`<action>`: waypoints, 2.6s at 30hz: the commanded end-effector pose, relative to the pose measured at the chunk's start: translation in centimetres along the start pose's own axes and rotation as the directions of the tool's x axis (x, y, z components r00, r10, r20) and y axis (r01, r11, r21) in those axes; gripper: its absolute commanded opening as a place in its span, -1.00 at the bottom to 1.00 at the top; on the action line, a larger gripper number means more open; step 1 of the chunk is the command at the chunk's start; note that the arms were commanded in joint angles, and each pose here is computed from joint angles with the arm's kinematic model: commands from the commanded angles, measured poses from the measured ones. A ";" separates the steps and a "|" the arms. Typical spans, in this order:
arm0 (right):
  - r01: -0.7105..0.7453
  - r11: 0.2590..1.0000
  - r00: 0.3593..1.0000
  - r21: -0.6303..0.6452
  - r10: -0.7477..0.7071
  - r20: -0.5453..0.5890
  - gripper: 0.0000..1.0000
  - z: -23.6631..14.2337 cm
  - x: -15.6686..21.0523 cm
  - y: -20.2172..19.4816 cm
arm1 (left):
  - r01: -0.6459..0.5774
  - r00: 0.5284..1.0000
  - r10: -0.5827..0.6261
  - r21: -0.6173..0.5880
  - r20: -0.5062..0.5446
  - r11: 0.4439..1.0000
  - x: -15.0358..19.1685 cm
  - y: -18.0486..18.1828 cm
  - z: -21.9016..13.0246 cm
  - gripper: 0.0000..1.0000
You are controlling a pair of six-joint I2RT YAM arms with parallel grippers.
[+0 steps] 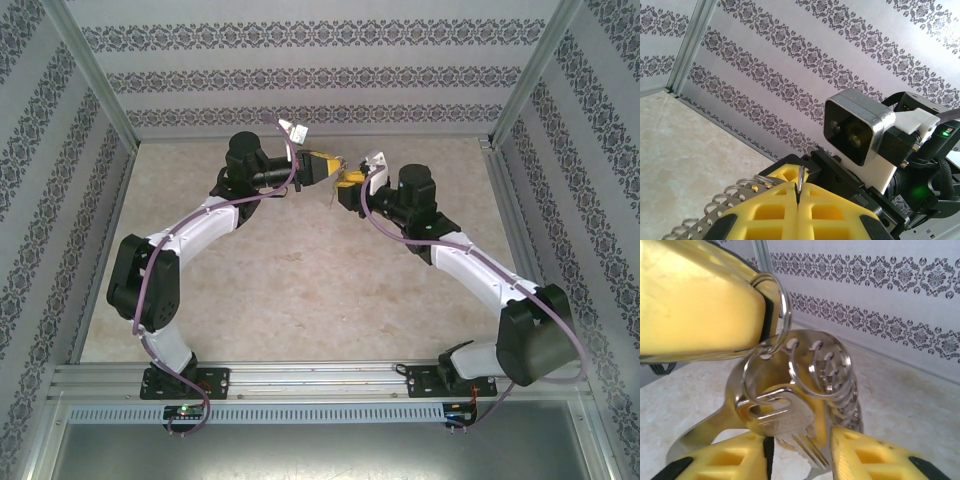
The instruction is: Put the keys on the keyring
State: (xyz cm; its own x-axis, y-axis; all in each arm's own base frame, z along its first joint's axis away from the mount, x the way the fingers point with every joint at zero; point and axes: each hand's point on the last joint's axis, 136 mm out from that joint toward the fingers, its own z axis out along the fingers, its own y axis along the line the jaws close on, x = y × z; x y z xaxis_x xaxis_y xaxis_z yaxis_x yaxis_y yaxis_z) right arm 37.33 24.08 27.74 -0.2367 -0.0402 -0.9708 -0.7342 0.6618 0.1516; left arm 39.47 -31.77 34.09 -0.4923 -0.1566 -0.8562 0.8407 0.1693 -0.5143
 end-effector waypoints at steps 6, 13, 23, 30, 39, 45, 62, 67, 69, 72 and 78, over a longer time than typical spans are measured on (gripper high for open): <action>0.037 0.999 0.999 0.031 -0.038 0.034 -0.50 -1.6 -1.2 -0.2 | -0.081 0.996 0.079 0.043 0.033 0.996 -2.0 -2.5 0.1 -1.00; 0.030 0.999 0.999 0.014 -0.030 0.029 -0.64 -2.0 -1.1 -0.2 | -0.081 0.996 0.079 0.041 0.030 0.996 -1.9 -2.5 0.1 -1.00; 0.008 0.999 1.000 -0.054 -0.008 0.011 -0.64 -2.4 -0.8 0.9 | -0.086 0.996 0.085 0.044 0.030 0.995 -2.0 -2.6 0.1 -1.00; -0.013 0.998 1.000 -0.062 0.013 0.002 -0.30 -2.4 -0.5 1.0 | -0.102 0.994 0.100 0.053 0.038 0.993 -2.2 -3.1 -0.1 -1.00; -0.055 0.998 0.998 -0.034 0.056 0.022 0.11 -3.9 -0.7 0.7 | -0.125 0.992 0.124 0.045 0.030 0.991 -1.9 -3.0 -0.1 -1.00; -0.091 0.996 0.995 0.024 0.090 0.039 0.14 -4.9 -0.4 -0.2 | -0.127 0.992 0.127 0.029 0.016 0.991 -1.7 -2.7 -0.1 -1.00; -0.133 0.976 0.990 0.175 0.122 0.071 0.16 -6.6 0.8 -2.1 | -0.132 0.991 0.131 -0.022 -0.036 0.991 -0.2 -2.2 -0.1 -1.00; -0.137 0.973 0.989 0.185 0.124 0.080 0.15 -6.7 0.9 -2.2 | -0.145 0.988 0.141 -0.052 -0.058 0.988 0.7 -2.1 -0.5 -1.00; -0.132 0.973 0.990 0.188 0.119 0.082 0.16 -6.7 0.9 -2.3 | -0.153 0.987 0.149 -0.058 -0.068 0.987 0.9 -2.2 -0.6 -1.00; -0.121 0.976 0.991 0.182 0.108 0.081 0.15 -6.7 0.9 -2.0 | -0.163 0.984 0.158 -0.069 -0.079 0.984 1.1 -2.2 -0.6 -1.00; -0.102 0.984 0.993 0.147 0.093 0.066 0.15 -6.0 0.9 -1.2 | -0.162 0.984 0.157 -0.060 -0.083 0.985 1.2 -2.4 -0.4 -1.00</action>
State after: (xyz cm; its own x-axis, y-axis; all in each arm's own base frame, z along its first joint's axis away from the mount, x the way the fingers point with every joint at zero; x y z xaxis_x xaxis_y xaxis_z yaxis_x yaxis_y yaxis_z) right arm 34.37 18.12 26.89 -0.3036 0.0765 -0.9497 -0.5776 0.7780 0.2473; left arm 37.79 -31.80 32.98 -0.4189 -0.0500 -0.9066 0.8697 0.2650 -0.4164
